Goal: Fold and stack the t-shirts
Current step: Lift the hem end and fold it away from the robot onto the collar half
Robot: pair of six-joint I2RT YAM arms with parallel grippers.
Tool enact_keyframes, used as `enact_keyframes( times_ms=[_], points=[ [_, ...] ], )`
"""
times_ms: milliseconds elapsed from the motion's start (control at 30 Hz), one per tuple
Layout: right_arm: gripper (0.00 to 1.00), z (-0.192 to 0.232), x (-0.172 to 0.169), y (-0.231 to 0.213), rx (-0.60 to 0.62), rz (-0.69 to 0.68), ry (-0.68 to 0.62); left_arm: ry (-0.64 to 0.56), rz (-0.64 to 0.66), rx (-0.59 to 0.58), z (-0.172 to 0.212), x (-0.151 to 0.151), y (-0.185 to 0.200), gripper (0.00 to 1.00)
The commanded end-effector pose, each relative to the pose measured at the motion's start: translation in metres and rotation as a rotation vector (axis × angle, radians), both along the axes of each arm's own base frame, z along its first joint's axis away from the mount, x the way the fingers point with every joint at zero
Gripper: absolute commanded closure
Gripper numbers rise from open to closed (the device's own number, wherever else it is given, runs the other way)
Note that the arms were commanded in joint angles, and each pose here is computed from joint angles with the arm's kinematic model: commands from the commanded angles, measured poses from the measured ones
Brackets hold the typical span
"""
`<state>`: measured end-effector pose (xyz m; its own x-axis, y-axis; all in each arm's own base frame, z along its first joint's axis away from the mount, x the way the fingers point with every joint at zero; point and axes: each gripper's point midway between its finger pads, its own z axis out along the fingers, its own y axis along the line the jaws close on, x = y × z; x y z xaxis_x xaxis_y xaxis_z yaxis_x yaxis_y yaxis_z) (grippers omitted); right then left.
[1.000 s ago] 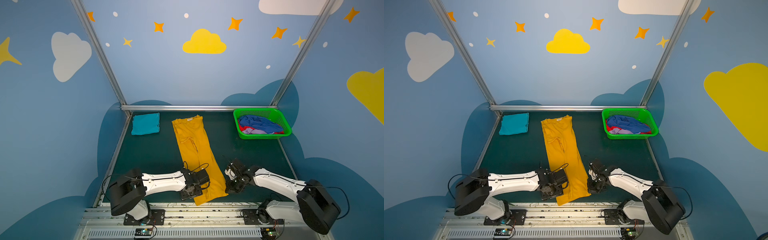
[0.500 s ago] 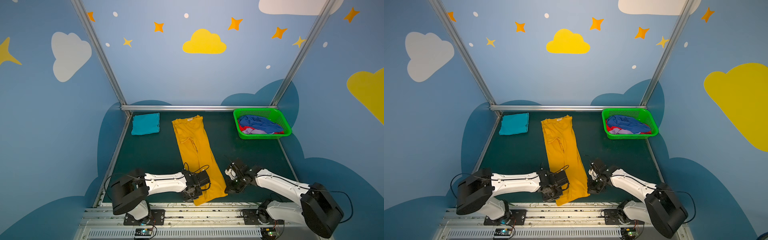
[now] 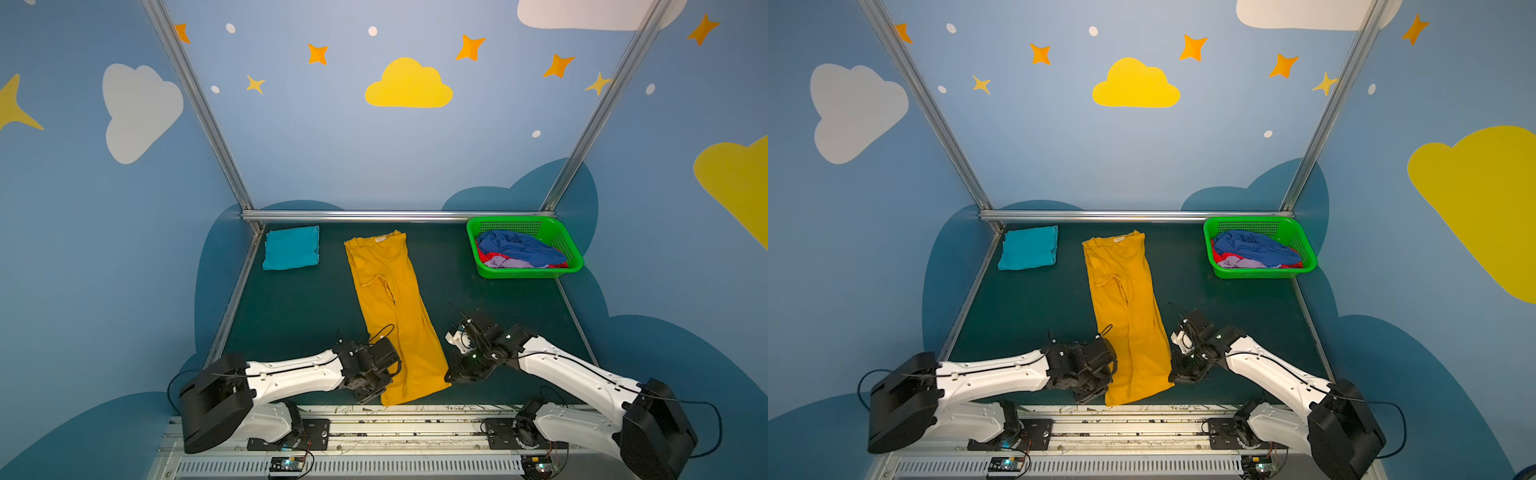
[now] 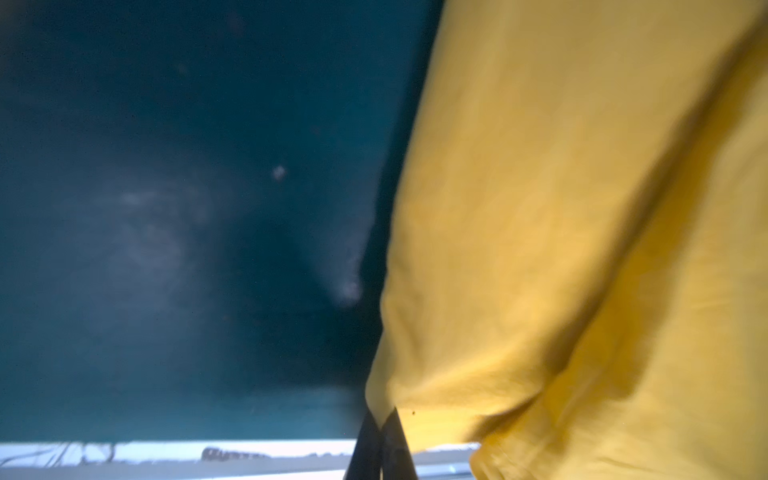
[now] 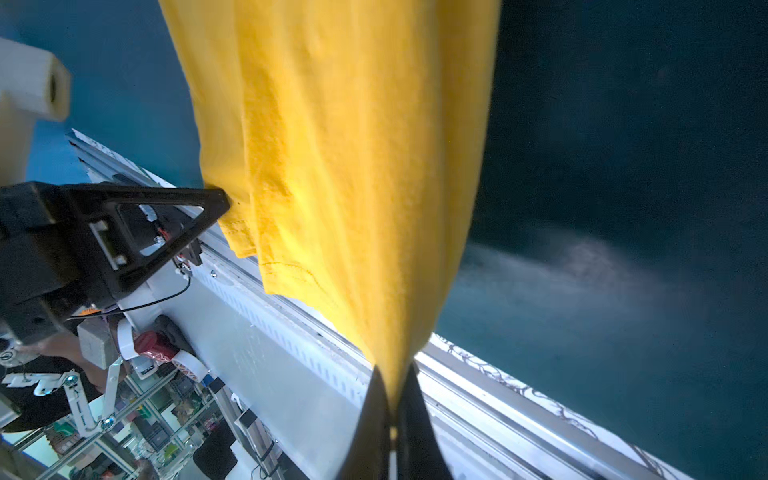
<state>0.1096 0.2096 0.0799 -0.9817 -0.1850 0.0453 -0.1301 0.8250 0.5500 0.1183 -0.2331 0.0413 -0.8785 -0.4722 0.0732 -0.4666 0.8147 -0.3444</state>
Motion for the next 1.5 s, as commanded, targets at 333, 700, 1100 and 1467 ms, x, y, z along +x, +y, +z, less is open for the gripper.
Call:
enact_keyframes(
  times_ms=[333, 700, 1100, 1467],
  points=[
    [1.0, 0.056, 0.106, 0.044, 0.088, -0.044, -0.075, -0.272, 0.196, -0.141, 0.091, 0.104, 0.031, 0.96],
    [1.0, 0.044, 0.237, 0.08, 0.12, -0.074, -0.066, -0.249, 0.26, -0.198, 0.097, 0.212, 0.062, 0.96],
    [1.0, 0.015, 0.318, 0.114, 0.135, -0.061, -0.045, -0.133, 0.25, -0.246, 0.045, 0.289, 0.068, 0.96],
    [0.73, -0.012, 0.339, 0.112, 0.123, -0.102, -0.022, -0.133, 0.335, -0.281, 0.029, 0.317, 0.098, 0.72]
  ],
)
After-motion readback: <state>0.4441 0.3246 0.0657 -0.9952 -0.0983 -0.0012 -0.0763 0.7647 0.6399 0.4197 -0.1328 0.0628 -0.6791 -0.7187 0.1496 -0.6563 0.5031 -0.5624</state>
